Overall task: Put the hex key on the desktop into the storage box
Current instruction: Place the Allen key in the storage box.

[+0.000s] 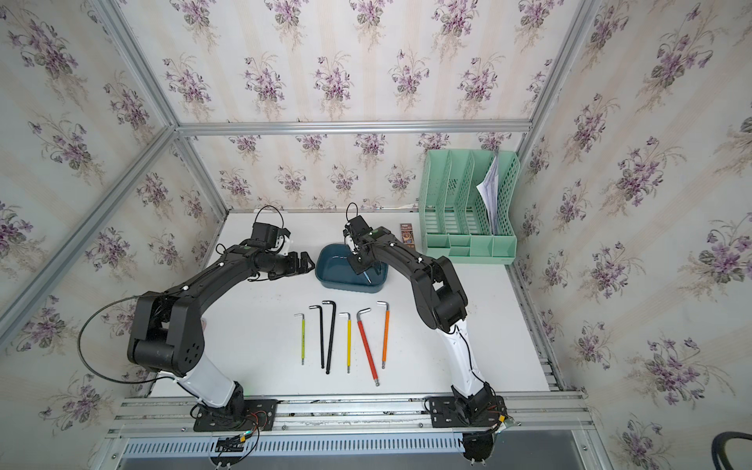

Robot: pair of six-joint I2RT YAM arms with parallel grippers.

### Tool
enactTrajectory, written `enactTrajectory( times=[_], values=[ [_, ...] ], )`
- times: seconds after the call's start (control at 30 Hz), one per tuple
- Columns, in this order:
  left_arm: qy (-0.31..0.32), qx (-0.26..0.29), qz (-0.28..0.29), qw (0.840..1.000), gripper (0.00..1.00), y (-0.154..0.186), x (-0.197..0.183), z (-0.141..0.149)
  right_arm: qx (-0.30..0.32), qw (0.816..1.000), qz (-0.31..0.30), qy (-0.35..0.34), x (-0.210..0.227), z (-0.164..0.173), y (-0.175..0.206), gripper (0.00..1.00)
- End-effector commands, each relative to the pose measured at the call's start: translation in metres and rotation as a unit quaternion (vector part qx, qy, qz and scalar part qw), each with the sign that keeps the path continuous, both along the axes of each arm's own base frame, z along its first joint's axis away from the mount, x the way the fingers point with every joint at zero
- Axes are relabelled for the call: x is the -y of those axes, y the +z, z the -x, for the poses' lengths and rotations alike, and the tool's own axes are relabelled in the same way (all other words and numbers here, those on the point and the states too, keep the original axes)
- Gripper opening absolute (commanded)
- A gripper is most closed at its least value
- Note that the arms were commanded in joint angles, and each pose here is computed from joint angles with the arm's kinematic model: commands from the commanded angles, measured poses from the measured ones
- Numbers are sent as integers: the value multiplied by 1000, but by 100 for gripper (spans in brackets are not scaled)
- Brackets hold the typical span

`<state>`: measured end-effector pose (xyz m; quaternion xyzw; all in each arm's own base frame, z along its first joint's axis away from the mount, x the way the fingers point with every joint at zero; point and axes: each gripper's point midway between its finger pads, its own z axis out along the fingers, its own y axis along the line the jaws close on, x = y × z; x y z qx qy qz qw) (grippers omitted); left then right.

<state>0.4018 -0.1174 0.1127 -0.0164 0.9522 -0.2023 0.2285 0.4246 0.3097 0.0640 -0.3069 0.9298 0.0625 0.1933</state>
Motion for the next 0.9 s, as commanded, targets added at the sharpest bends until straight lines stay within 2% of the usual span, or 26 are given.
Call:
enactTrajectory(
  times=[0.0,0.1,0.2,0.33,0.57,0.7,0.87],
  values=[
    [-23,10,-21,999,99,2,-2,-2,10,1000,0,12,0,0,5,24],
    [-18,6,-33,999,99,0,-6,0,8,1000,-6,13,0,4,8,38],
    [-13,8,-21,1000,99,-1,-4,2,13,1000,-12,7,3,7,17,44],
    [-20,1,1,1000,99,2,3,7,31,999,-26,-18,10,11,40,46],
    [-36,20,14,999,99,11,10,13,54,988,-61,-130,49,41,72,55],
    [-42,34,8,999,99,12,9,12,30,980,-81,-176,71,75,65,58],
    [-19,29,-45,998,99,2,-10,14,-26,970,-100,-221,91,120,43,53]
  ],
)
